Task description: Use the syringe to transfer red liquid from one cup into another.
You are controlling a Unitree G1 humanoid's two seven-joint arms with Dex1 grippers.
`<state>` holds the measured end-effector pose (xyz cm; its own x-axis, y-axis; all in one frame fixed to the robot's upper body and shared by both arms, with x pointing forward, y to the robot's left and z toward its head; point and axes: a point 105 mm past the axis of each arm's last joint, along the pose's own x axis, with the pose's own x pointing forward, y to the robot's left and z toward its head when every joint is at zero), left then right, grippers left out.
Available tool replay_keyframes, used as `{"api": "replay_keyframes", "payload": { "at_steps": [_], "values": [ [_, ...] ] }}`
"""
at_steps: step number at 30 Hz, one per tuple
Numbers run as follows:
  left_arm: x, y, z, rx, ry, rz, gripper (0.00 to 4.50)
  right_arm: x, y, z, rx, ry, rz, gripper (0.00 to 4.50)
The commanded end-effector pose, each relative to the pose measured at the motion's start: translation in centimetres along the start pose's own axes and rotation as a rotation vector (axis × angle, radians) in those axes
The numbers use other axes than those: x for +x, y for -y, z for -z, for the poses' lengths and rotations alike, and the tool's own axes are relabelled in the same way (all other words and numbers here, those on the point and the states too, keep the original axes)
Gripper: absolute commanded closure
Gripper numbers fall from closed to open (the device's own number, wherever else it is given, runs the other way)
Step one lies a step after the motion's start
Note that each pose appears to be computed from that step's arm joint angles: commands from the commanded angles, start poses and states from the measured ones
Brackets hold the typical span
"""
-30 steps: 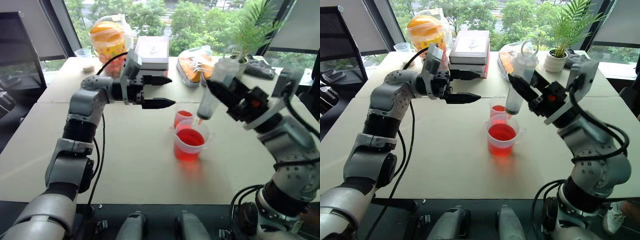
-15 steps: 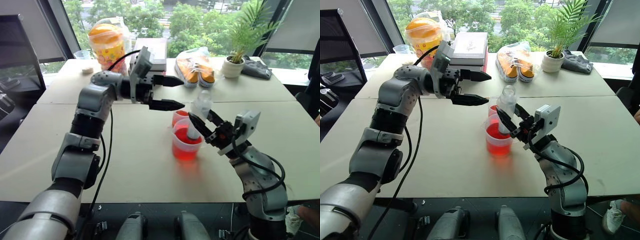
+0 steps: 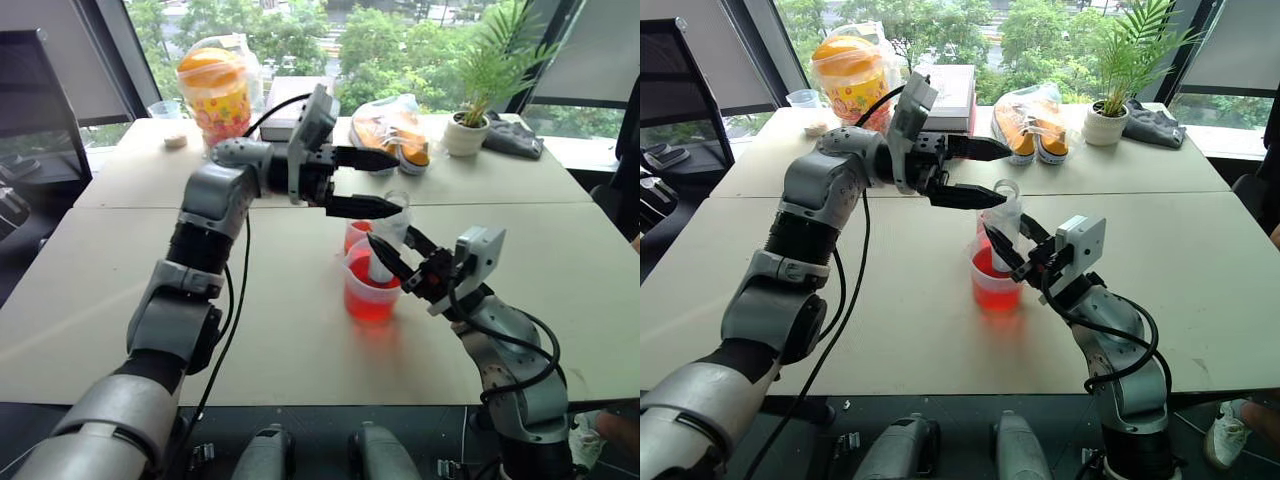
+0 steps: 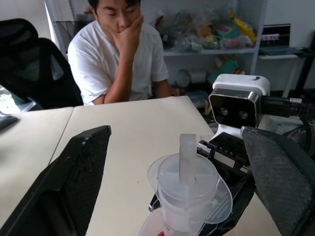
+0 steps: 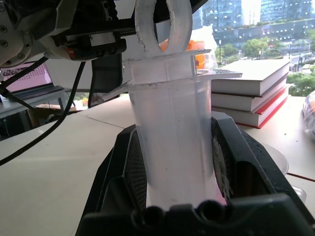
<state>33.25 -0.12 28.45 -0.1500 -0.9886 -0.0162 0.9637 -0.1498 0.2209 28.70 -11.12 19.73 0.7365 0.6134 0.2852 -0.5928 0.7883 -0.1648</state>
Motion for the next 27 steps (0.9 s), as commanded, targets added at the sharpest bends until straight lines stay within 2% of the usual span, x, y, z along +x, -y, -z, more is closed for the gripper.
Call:
{"api": "replay_keyframes", "payload": {
  "at_steps": [1, 5, 6, 13, 18, 27],
  "values": [
    [0.3, 0.1, -0.1, 0.008, -0.004, 0.004, 2.21, 0.2, -0.2, -1.5, -0.032, 0.053, -0.018, 3.06],
    [0.6, 0.4, 0.4, 0.002, -0.016, 0.016, 4.21, 0.3, -0.3, -1.7, -0.036, 0.053, -0.027, 3.06],
    [0.7, 0.4, 0.4, 0.002, -0.018, 0.018, 4.42, 0.3, -0.3, -1.7, -0.037, 0.053, -0.03, 3.06],
    [0.3, -0.1, -0.7, 0.035, -0.007, -0.01, 4.42, 0.4, -0.7, -1.7, -0.013, 0.043, -0.059, 3.06],
    [-0.3, -1.1, -2.9, 0.072, 0.029, -0.056, 4.42, 0.4, -0.9, -0.5, 0.038, 0.001, -0.08, 3.06],
    [-1.0, -2.2, -4.6, 0.123, 0.041, -0.097, 4.42, 0.6, -1.0, 1.5, 0.104, -0.061, -0.109, 3.06]
  ]
}}
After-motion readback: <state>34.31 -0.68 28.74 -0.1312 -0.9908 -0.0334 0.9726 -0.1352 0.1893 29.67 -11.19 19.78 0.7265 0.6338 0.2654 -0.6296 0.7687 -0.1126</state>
